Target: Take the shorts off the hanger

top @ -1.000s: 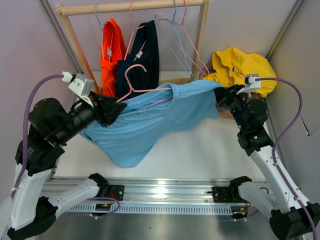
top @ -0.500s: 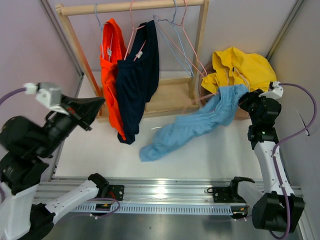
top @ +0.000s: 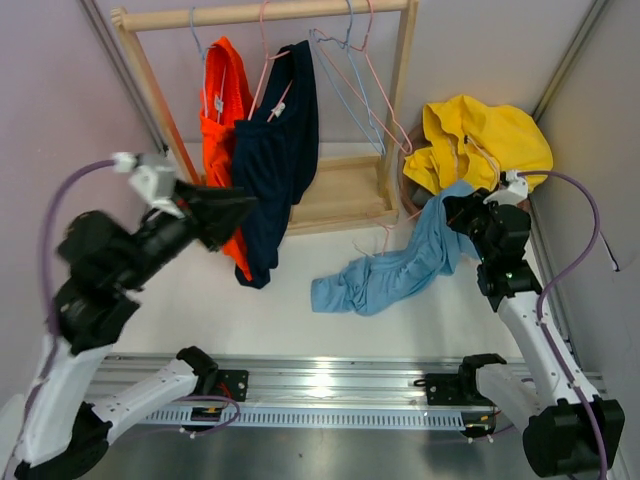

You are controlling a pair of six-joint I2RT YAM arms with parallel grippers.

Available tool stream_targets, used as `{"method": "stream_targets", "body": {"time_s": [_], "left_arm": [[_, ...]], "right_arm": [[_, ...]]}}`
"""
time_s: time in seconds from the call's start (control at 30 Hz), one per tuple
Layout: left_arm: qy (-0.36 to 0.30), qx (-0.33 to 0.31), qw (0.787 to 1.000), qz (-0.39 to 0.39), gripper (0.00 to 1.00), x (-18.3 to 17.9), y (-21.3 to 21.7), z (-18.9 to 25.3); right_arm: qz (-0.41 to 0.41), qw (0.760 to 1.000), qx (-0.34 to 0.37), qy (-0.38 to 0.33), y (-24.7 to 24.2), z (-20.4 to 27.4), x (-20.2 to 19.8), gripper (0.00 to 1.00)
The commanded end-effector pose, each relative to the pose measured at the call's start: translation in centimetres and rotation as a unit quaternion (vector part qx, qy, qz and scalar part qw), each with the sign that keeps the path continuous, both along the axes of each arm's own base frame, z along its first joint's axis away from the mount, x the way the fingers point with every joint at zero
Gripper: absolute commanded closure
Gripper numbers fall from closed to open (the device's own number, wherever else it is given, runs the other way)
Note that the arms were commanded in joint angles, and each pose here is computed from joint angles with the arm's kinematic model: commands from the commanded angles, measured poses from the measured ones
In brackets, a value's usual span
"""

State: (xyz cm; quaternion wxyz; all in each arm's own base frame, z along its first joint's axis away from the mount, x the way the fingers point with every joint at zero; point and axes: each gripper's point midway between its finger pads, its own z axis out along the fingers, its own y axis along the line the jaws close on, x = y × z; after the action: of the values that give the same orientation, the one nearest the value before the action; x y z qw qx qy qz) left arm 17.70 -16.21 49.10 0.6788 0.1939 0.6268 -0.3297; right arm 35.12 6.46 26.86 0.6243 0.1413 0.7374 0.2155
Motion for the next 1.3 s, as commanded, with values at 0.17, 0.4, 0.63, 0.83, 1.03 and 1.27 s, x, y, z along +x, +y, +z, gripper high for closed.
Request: {"method": "stream_targets", "body": {"time_s": [0.17, 0.4, 0.63, 0.83, 1.03, 1.27], "left_arm": [[0.163, -0.007, 0.982, -0.092, 0.26, 8.8, -11.7, -17.3], [0.202, 0.022, 0.972, -0.117, 0.29, 12.1, -18.3, -26.9], [0.185, -0.016, 0.969, -0.166, 0.31, 13.7, -22.4, -29.5], [0.19, -0.015, 0.963, -0.188, 0.32, 14.9, -24.8, -32.1], [0.193, -0.021, 0.959, -0.204, 0.33, 15.7, -26.9, -33.7], [0.211, -0.014, 0.957, -0.198, 0.34, 16.7, -28.2, -36.2]], "right_arm": [[-0.022, 0.998, -0.02, -0.058, -0.9, 4.8, -1.5, 1.0], [-0.029, 0.998, -0.035, -0.051, -1.4, 4.1, -1.8, 1.0], [-0.016, 0.999, -0.029, -0.043, -0.8, 3.2, -1.3, 1.0], [-0.015, 0.999, -0.028, -0.042, -0.8, 3.2, -1.3, 1.0], [-0.013, 0.999, -0.033, -0.038, -0.8, 3.0, -1.2, 1.0], [0.002, 0.999, -0.04, -0.03, -0.3, 2.6, -1.0, 1.0]]}}
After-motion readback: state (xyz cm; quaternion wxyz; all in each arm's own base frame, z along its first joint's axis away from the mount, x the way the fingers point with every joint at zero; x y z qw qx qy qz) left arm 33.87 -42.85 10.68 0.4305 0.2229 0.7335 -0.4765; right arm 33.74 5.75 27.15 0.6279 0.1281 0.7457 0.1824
